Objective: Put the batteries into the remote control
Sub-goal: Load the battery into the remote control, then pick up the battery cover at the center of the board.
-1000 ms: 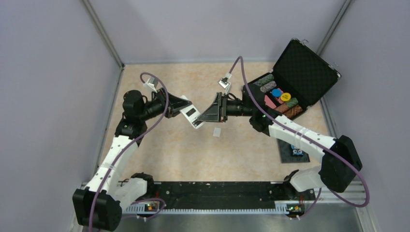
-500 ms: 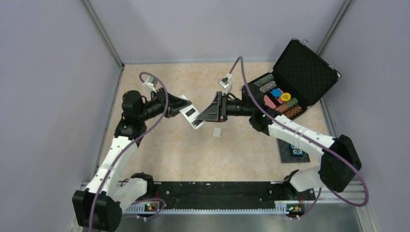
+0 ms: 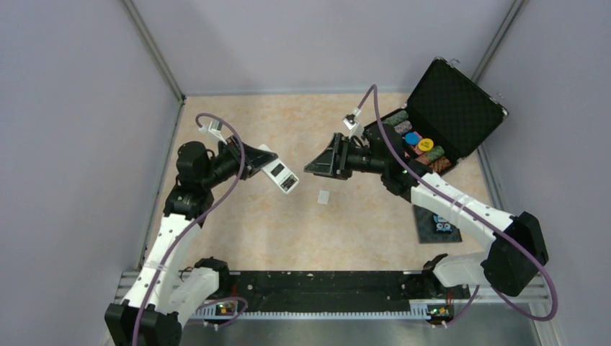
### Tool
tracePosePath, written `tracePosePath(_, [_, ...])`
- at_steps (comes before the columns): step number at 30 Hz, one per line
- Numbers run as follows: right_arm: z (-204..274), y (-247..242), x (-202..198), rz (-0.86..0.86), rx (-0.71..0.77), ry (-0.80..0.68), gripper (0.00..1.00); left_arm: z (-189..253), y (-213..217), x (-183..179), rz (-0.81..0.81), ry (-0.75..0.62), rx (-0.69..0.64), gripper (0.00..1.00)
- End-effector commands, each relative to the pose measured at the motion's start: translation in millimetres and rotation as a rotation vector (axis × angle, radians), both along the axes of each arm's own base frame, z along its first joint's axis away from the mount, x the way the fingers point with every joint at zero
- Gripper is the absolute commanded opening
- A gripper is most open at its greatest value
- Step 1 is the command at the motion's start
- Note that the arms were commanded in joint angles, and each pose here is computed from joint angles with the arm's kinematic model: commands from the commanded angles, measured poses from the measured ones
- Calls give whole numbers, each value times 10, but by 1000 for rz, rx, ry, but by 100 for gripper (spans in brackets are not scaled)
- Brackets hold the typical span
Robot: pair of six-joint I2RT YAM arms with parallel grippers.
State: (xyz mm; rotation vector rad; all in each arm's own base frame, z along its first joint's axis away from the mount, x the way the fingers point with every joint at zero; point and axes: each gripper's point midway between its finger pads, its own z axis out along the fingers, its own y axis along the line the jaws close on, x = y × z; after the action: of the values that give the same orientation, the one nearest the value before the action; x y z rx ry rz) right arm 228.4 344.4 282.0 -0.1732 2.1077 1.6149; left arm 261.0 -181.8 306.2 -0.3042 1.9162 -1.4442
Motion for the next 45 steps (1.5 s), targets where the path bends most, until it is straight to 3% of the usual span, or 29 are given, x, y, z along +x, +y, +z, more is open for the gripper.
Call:
tracePosePath(1, [-518,-304,208,-134,-262,-17,56,-75,263,55,158,-71,138,0])
tracePosePath(4, [-914,-432,247,-155,-421,-44,55,-217,380,34,232,-56,162,0])
tracePosePath(6, [-1111,-459,250,-116,-511,-96,63,-283,432,-6,266,-53,160,0])
tracePosePath(9, [-1384,-460,238,60,-639,-246,74,-306,526,-39,327,-44,165,0])
tracePosePath(12, [-1667,-527,247,245,-787,-380,77,-396,700,-62,425,15,206,0])
tracePosePath(17, [-1936,-624,555,333,-995,-534,78,-522,924,-69,544,112,274,0])
tracePosePath(24, [-2103,-481,646,481,-1065,-659,76,-619,951,-39,564,173,281,0])
tracePosePath(37, [-2488,-379,676,640,-1171,-731,74,-562,1042,121,594,177,317,0])
tracePosePath(45, [-2643,-418,668,719,-1142,-626,73,-554,1090,181,590,178,314,0])
